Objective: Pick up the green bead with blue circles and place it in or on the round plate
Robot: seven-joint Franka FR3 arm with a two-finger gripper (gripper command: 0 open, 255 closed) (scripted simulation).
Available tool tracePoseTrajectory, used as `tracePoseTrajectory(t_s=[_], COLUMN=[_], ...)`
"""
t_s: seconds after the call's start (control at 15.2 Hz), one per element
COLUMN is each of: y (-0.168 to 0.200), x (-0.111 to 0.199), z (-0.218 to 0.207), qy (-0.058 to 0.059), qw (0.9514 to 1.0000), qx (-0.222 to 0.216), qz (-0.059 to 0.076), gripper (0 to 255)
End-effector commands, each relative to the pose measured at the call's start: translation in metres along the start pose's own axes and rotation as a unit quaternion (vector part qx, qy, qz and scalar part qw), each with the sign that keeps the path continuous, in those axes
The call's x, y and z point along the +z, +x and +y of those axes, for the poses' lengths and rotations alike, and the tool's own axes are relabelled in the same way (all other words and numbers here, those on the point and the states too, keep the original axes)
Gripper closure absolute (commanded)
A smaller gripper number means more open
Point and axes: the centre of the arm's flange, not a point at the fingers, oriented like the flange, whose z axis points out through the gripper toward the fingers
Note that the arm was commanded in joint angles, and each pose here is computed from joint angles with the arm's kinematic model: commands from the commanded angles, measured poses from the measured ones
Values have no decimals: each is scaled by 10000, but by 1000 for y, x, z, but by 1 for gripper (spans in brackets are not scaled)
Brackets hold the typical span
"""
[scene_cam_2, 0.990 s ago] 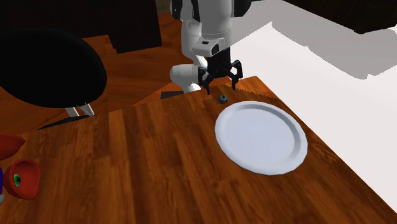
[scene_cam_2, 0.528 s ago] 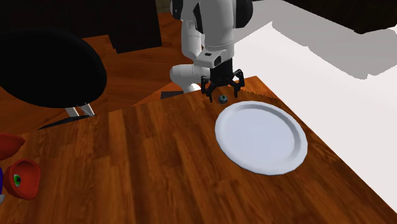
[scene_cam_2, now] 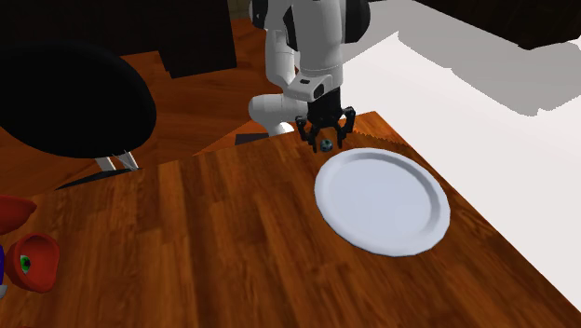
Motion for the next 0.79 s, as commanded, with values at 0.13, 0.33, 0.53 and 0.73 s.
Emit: tracePoseTrajectory(t_s=[0.13,0.33,0.53,0.73], y=[0,0,0,2], x=[0,0,0,-16], z=[0,0,0,-2], qy=[0,0,0,0], qw=[10000,10000,10000,10000], qx=[0,0,0,0], qz=[0,0,0,0], gripper=[255,255,255,255])
